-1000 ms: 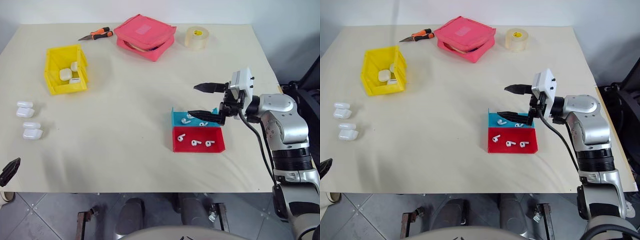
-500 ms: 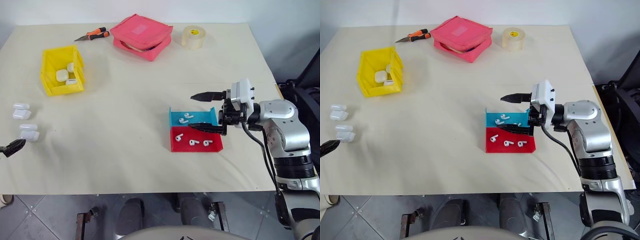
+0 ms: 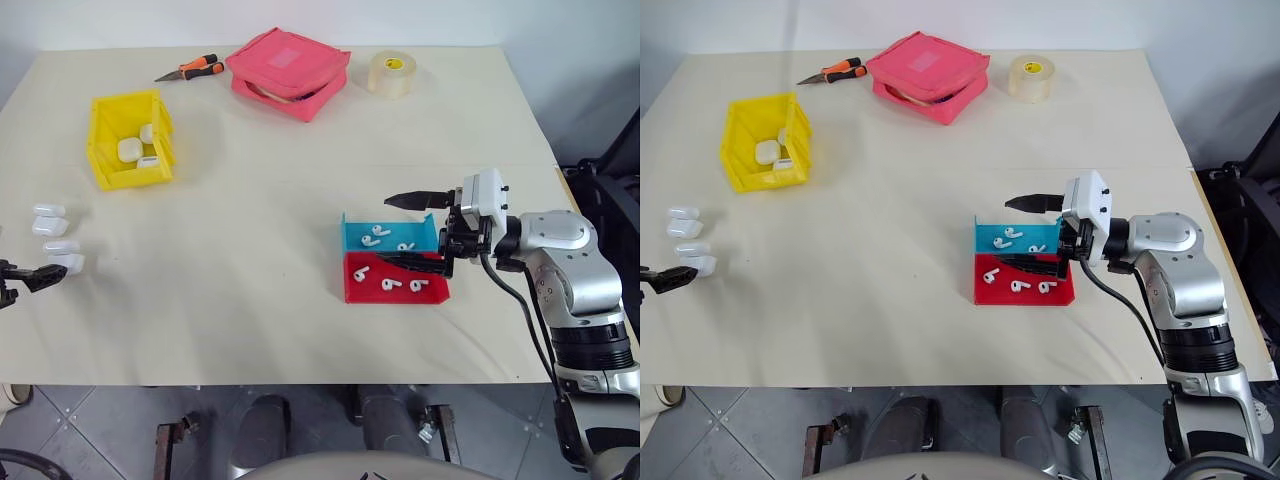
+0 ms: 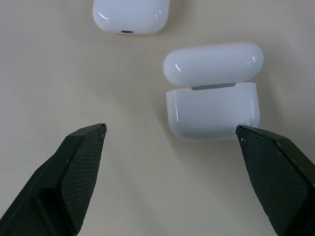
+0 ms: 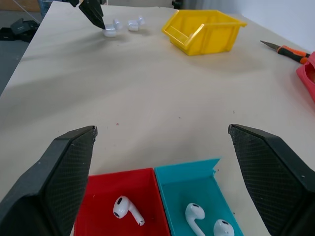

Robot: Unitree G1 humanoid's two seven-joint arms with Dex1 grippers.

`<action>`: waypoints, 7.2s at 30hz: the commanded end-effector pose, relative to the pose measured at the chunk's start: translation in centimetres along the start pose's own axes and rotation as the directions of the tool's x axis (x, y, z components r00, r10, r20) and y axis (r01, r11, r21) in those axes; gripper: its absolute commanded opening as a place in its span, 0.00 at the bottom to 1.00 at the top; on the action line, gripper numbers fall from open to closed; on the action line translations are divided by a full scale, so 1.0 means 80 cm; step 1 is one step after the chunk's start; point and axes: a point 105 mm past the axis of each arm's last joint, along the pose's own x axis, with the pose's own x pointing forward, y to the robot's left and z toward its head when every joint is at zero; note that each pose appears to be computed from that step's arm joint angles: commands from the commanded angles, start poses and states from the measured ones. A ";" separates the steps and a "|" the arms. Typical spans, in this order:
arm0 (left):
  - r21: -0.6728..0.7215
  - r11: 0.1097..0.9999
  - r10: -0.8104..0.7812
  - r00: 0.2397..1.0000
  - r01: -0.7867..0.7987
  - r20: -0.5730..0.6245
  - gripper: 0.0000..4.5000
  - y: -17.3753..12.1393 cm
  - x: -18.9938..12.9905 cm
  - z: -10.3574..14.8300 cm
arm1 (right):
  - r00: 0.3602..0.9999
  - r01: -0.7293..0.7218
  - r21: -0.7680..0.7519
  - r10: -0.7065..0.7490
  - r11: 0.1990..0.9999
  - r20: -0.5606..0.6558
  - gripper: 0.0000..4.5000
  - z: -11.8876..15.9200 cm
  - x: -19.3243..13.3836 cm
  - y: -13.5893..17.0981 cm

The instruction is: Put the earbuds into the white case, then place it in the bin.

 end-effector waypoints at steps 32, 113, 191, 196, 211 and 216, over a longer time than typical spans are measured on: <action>-0.155 0.984 0.074 0.991 -0.091 -0.112 1.00 -0.015 0.016 0.017 | 1.000 0.003 -0.050 -0.002 0.999 0.011 0.99 0.016 0.001 -0.006; -0.455 0.828 0.317 0.943 -0.328 -0.102 0.81 -0.055 0.044 0.044 | 1.000 0.003 -0.031 -0.003 1.000 -0.005 1.00 0.011 0.006 -0.002; 0.874 -0.046 -0.862 -0.461 0.484 0.210 0.62 -0.476 -0.047 0.043 | 0.818 0.325 0.053 -0.253 0.944 -0.516 1.00 -0.033 -0.051 0.101; 0.870 -0.044 -0.857 -0.467 0.490 0.219 0.62 -0.480 -0.049 0.040 | 0.768 0.324 0.011 -0.256 0.946 -0.587 0.86 -0.036 -0.056 0.094; 0.863 -0.052 -0.851 -0.474 0.502 0.225 0.62 -0.483 -0.052 0.030 | 0.727 0.257 0.012 -0.185 0.966 -0.661 0.59 -0.027 -0.049 0.093; 0.864 -0.040 -0.853 -0.468 0.503 0.233 0.62 -0.483 -0.051 0.032 | 0.723 0.240 0.009 -0.173 0.971 -0.668 0.44 -0.028 -0.045 0.093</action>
